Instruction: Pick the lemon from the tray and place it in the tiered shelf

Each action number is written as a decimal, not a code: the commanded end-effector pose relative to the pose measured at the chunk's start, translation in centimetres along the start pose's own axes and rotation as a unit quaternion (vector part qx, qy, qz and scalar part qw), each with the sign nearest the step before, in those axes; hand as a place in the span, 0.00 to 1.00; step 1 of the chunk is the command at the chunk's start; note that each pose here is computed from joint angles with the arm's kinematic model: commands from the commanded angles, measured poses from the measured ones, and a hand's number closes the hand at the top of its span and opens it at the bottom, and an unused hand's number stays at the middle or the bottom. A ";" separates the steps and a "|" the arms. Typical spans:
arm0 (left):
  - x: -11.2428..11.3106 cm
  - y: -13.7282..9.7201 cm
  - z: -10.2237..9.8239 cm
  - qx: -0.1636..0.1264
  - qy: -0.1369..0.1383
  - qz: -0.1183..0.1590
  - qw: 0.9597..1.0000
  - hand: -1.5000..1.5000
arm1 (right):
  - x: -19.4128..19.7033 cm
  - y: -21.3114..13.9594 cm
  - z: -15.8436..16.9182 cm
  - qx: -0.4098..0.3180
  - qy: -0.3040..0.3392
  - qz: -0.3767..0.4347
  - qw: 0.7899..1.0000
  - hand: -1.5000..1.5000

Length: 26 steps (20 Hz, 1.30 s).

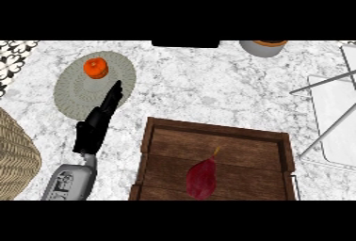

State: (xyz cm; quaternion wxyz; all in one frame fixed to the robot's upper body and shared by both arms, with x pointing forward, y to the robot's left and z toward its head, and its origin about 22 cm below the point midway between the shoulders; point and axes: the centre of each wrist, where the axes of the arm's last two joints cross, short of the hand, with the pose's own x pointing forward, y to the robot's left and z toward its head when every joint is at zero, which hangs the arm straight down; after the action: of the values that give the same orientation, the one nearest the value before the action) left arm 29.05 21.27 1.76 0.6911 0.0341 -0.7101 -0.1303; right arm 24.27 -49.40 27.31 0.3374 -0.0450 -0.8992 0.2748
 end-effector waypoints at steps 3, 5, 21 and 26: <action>0.1 -1.6 -0.7 0.002 0.000 -0.001 1.000 0.50 | -2.1 0.0 -1.4 0.031 -0.034 -0.094 0.994 1.00; 1.2 -1.2 -1.5 0.006 0.002 0.006 1.000 0.50 | -3.1 0.8 -1.6 0.042 -0.035 -0.103 0.993 1.00; -1.4 -0.1 0.8 0.003 0.016 -0.006 1.000 0.50 | -8.3 0.1 -3.9 -0.005 0.070 -0.014 0.997 0.00; -0.1 0.8 0.6 0.007 0.004 -0.007 1.000 0.50 | -7.5 -1.3 -3.9 0.003 0.085 -0.088 0.992 0.00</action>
State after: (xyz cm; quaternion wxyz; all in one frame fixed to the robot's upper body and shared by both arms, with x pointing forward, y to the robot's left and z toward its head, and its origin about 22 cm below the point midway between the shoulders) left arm 28.77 21.32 1.78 0.6937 0.0394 -0.7082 -0.1248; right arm 32.46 -50.12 25.37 0.4448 -0.0764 -0.8587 0.2426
